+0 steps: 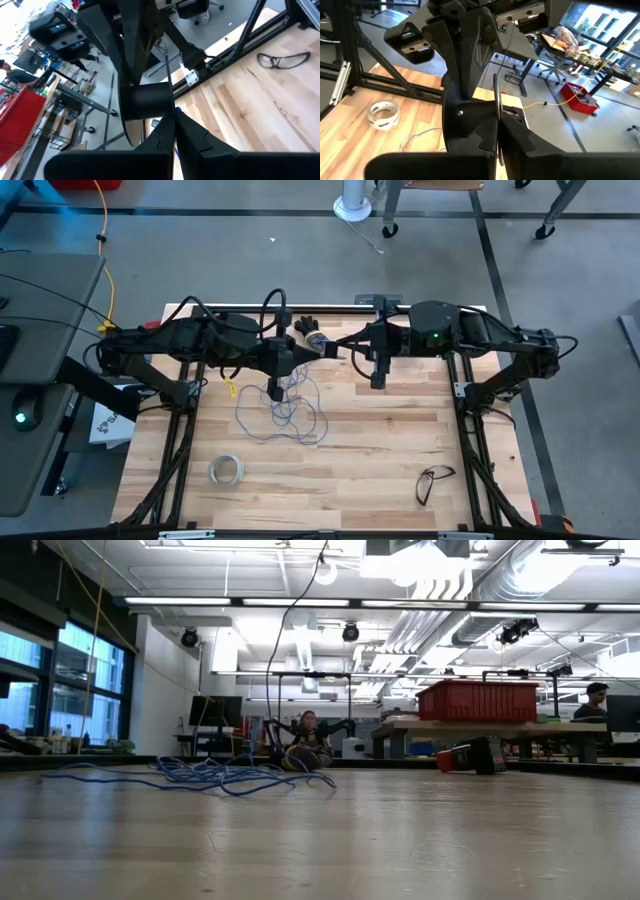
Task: Coil cords
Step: Coil the blue wire onto the black spool
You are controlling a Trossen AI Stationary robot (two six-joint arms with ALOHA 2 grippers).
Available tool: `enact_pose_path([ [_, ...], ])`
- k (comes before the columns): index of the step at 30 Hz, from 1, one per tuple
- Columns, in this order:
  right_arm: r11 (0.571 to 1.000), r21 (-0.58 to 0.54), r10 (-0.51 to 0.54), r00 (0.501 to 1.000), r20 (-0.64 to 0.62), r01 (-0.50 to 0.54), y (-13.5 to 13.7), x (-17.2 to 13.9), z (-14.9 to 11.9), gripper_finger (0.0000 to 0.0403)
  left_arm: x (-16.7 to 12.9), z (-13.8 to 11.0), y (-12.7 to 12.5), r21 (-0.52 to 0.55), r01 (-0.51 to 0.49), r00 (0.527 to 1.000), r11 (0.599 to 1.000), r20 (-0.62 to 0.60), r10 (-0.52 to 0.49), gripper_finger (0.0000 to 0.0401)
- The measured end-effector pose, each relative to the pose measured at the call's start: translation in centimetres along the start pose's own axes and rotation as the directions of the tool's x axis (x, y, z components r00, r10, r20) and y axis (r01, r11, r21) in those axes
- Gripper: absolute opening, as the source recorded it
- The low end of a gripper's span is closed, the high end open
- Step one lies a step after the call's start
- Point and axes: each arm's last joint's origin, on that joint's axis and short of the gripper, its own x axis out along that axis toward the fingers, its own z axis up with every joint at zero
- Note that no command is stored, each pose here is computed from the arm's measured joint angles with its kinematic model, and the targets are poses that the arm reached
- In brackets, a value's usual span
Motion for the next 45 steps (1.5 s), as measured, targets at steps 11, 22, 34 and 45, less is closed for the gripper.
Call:
enact_pose_path([
  [11,0.99,-0.008,-0.139,0.984,-0.11,0.139,-0.7,-0.5,-0.8,0.0001,-2.0,0.0,0.8,-0.109,-0.22,0.972,0.969,-0.108,0.209,0.0065],
  [22,0.983,-0.111,-0.165,0.962,-0.218,0.143,0.2,3.0,-2.3,0.0,1.8,-0.7,0.0,-0.11,-0.142,0.982,0.984,-0.138,0.126,0.0132],
  [34,0.972,-0.159,-0.207,0.953,-0.222,0.174,0.0,2.8,-2.2,0.0,2.1,-1.2,-0.3,-0.236,-0.077,0.988,0.969,-0.148,0.043,0.0131],
  [45,0.973,-0.161,-0.198,0.958,-0.209,0.166,0.0,2.8,-2.1,0.0,2.8,-1.7,0.1,-0.177,-0.121,0.977,0.977,-0.193,0.086,0.0127],
])
